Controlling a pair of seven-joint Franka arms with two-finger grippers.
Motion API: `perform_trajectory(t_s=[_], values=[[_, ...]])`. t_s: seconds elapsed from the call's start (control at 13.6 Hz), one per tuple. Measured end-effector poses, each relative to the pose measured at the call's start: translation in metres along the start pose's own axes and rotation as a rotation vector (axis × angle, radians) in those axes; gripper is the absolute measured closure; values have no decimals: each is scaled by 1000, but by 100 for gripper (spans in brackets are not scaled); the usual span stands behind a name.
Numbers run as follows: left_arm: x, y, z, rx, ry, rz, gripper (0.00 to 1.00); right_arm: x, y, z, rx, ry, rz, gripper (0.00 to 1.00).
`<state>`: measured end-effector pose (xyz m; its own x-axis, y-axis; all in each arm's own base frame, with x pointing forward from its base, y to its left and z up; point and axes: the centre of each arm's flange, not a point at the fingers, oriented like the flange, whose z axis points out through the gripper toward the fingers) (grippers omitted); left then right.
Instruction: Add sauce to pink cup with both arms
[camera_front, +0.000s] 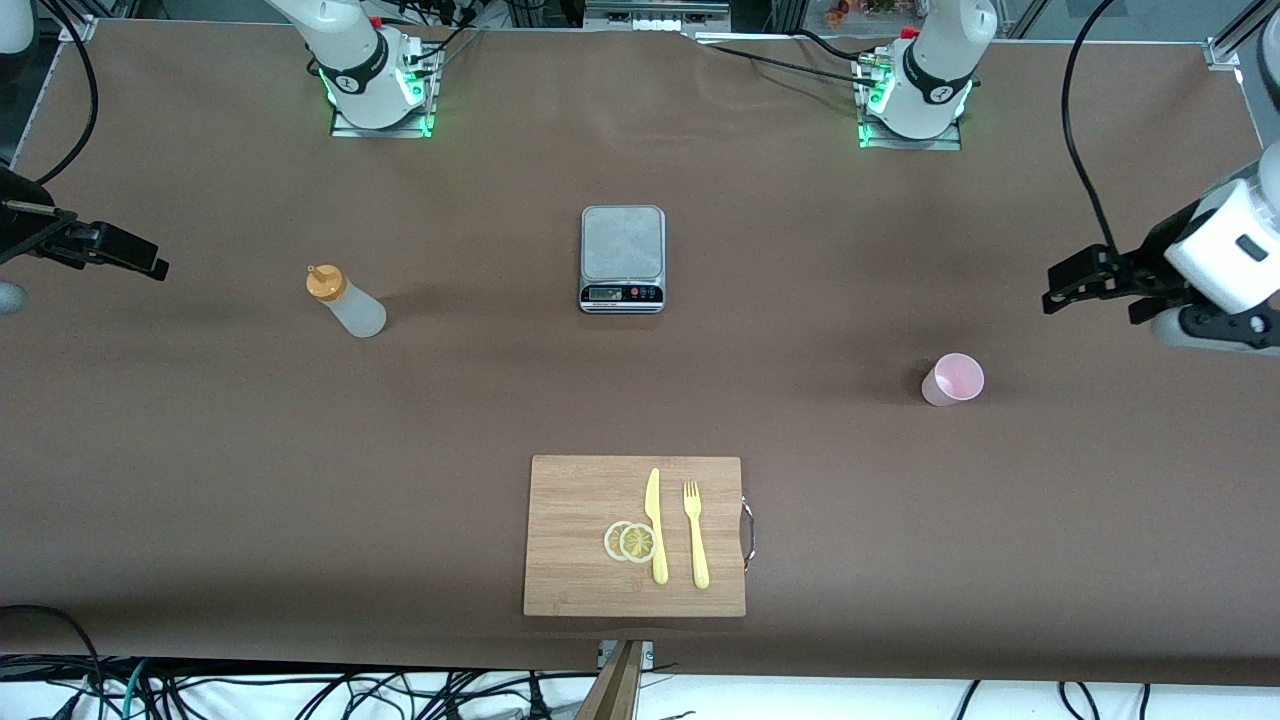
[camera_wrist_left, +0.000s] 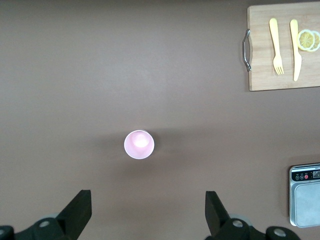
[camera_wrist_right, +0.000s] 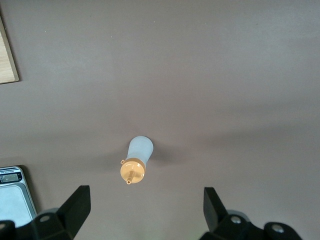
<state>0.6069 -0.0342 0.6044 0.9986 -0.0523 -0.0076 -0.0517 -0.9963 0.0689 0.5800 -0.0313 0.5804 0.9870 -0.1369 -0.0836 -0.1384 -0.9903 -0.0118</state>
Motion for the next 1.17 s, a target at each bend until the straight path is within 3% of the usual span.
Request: perform_trajectory(t_s=[0.51,1.17], values=[[-9,-25,2,-1,-64,-45,0,0,0,0,0,0,0,0],[-7,-20,8,-3,-75,-35,0,0,0,0,0,0,-4,0]])
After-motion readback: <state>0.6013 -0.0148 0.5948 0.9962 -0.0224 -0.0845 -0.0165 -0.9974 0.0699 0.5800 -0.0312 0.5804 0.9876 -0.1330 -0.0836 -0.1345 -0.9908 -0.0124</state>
